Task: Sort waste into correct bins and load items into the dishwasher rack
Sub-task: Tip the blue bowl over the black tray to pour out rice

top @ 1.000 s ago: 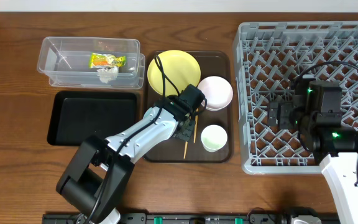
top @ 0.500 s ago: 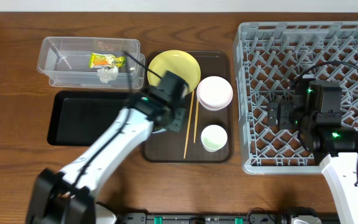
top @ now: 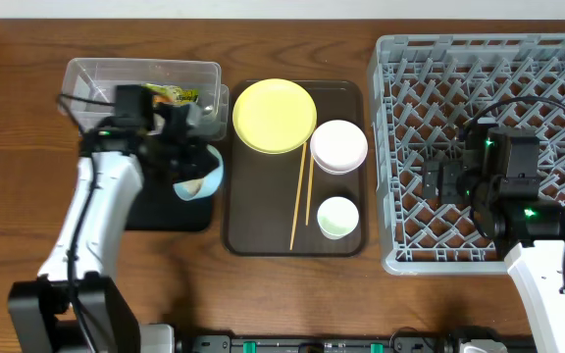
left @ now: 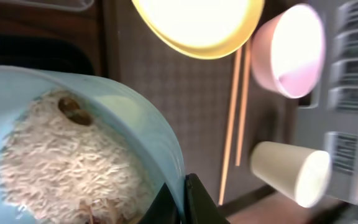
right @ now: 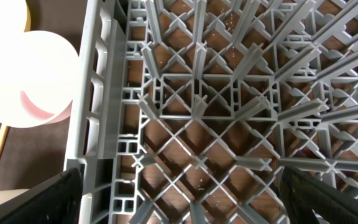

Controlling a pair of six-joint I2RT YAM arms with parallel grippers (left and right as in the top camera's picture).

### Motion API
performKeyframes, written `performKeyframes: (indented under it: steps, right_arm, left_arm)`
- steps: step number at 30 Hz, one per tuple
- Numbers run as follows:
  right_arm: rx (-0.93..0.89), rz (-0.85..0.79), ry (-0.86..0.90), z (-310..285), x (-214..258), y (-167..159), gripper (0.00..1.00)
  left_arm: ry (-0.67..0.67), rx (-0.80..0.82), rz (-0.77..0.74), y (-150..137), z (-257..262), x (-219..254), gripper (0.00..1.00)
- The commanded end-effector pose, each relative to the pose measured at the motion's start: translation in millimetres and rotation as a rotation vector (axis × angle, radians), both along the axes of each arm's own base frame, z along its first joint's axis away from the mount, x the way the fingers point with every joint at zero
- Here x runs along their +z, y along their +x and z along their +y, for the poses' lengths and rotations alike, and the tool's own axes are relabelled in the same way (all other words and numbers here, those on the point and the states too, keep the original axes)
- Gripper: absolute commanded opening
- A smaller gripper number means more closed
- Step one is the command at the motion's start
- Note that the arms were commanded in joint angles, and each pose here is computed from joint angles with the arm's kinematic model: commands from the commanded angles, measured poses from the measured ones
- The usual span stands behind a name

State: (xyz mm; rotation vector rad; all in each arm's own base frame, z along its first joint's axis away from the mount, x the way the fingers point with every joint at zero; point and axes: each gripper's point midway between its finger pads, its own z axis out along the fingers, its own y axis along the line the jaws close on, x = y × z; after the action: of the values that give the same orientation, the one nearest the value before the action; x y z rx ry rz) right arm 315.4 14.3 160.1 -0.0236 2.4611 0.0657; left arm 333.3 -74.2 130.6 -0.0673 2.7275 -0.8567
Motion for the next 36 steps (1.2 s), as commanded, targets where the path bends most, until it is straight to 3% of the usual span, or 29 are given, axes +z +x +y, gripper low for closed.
performKeyframes:
  steps: [1, 7, 17, 30, 36]
  right_arm:
    - [-0.015, -0.032, 0.013, -2, 12, 3, 0.99]
    - [-0.015, -0.032, 0.013, -2, 12, 3, 0.99]
    - [-0.015, -0.032, 0.013, -2, 12, 3, 0.99]
    - [-0.015, -0.032, 0.013, -3, 12, 3, 0.99]
    - [-0.015, -0.032, 0.013, -2, 12, 3, 0.99]
  left_arm:
    - [-0.273, -0.069, -0.056, 0, -5, 17, 0.06]
    - [-0.555, 0.029, -0.058, 11, 23, 23, 0.06]
    - [-0.898, 0.173, -0.09, 25, 65, 37, 0.06]
    - [-1.023, 0.409, 0.153, 24, 96, 36, 0.06]
    - [-1.05, 0.461, 0.198, 24, 104, 36, 0.06]
